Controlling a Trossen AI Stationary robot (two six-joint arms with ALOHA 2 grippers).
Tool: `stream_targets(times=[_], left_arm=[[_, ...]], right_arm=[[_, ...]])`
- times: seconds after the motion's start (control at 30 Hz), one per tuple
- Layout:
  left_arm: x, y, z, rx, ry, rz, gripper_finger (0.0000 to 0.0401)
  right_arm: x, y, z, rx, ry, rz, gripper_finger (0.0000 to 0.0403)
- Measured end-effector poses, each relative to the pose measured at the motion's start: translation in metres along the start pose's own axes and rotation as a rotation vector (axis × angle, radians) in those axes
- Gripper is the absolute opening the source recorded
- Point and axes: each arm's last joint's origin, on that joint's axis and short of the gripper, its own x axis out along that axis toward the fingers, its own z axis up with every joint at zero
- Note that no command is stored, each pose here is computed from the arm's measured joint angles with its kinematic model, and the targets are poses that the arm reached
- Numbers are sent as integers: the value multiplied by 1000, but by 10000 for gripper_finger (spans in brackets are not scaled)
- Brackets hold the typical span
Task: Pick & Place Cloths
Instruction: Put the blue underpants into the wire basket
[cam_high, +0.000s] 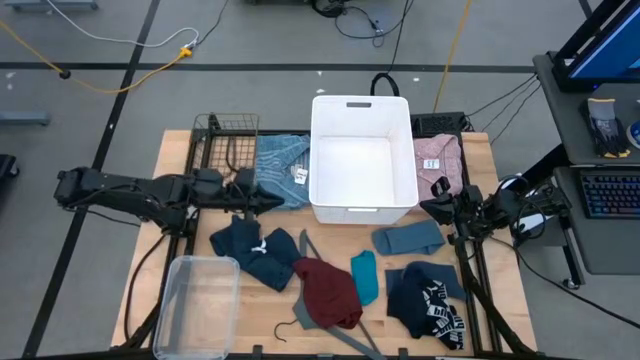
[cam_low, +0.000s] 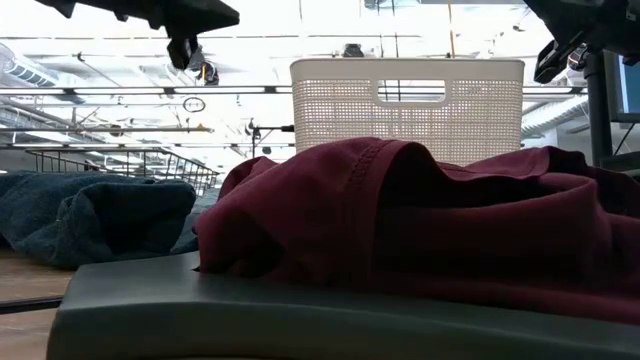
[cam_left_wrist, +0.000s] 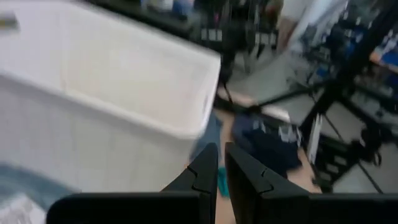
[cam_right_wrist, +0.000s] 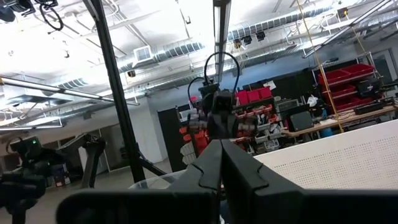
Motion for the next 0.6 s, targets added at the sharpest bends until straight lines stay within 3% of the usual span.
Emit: stream_targets(times=[0.2,0.43,0.6], left_arm=[[1,-5,-23,-168,198,28,31],[-7,2,-45,-529,426,183,31],[-8,-1,-47,-520,509,91,31]], right_arm=[[0,0,0,1,-1,0,4],[0,0,0,1,0,-1,4],[0,0,0,2,0,0,4]])
